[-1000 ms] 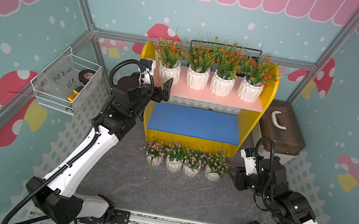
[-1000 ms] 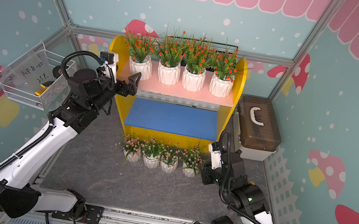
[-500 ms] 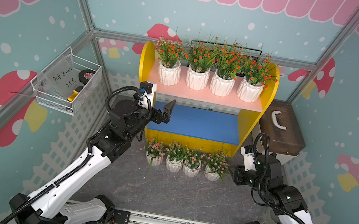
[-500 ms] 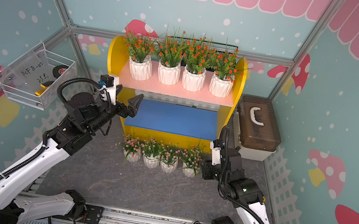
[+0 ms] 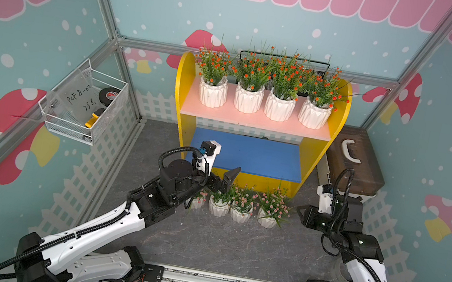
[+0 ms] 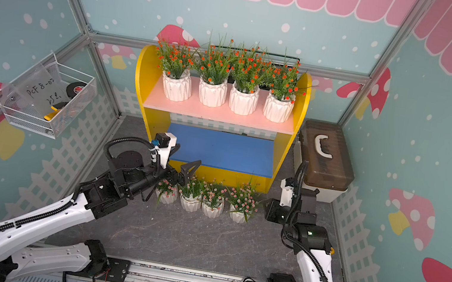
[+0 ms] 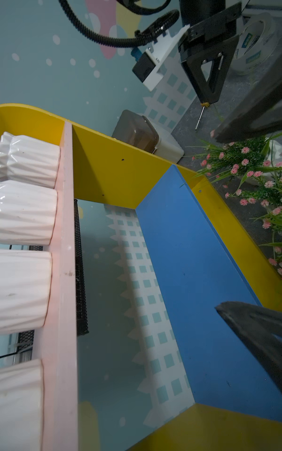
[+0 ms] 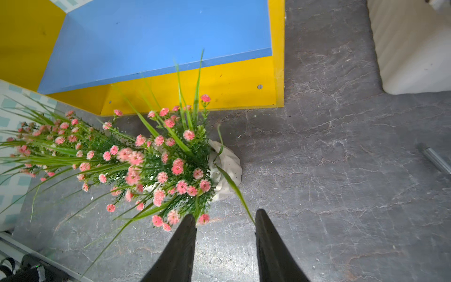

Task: Place the baby's breath potted plants on the rack by color
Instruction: Place the baby's breath potted plant on the rack, then pick up the baby's breath potted plant from the center of the board.

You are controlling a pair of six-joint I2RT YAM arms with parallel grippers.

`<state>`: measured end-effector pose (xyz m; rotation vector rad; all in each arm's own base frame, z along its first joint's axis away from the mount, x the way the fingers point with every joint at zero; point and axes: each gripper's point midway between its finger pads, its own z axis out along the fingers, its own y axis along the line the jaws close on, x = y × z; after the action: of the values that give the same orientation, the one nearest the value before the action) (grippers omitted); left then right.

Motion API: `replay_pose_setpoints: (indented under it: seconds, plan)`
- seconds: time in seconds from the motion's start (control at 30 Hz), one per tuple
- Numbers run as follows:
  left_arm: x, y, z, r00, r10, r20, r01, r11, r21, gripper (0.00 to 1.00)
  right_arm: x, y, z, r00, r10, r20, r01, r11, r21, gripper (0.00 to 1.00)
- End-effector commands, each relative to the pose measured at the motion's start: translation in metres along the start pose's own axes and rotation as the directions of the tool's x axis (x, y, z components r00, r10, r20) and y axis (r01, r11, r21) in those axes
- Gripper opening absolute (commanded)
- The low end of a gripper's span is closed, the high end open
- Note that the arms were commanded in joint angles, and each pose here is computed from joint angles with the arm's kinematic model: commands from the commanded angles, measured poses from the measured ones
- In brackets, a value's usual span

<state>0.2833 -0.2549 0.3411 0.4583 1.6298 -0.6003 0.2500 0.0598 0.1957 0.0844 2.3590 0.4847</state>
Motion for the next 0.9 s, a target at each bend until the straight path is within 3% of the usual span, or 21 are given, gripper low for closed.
replay_pose_setpoints:
  seconds: [0.0, 0.23, 0.5, 0.7, 0.87]
  plan:
    - [0.004, -0.01, -0.004, 0.999, -0.039, 0.025, 0.038, 0.999, 0.023, 0.99, -0.005, -0.003, 0.0, 0.999, 0.037, 0.032, -0.036, 0.999, -0.041, 0.39]
    - [0.044, -0.025, -0.009, 0.997, -0.057, -0.043, 0.06, 0.996, 0.067, 0.99, 0.01, -0.026, 0.014, 0.991, 0.13, 0.021, -0.129, 0.991, -0.031, 0.39]
    - [0.075, -0.013, -0.013, 0.99, -0.09, -0.105, 0.09, 0.996, 0.002, 0.99, 0.043, -0.051, 0.033, 0.975, 0.22, 0.016, -0.221, 0.975, 0.032, 0.39]
    - [0.08, -0.009, -0.019, 0.989, -0.101, -0.105, 0.101, 0.995, -0.01, 0.99, 0.071, -0.053, 0.05, 0.965, 0.262, -0.033, -0.262, 0.965, 0.002, 0.37]
    - [0.081, -0.008, -0.021, 0.988, -0.114, -0.104, 0.113, 0.993, -0.016, 0.99, 0.071, -0.049, 0.051, 0.968, 0.251, -0.032, -0.252, 0.968, -0.024, 0.35]
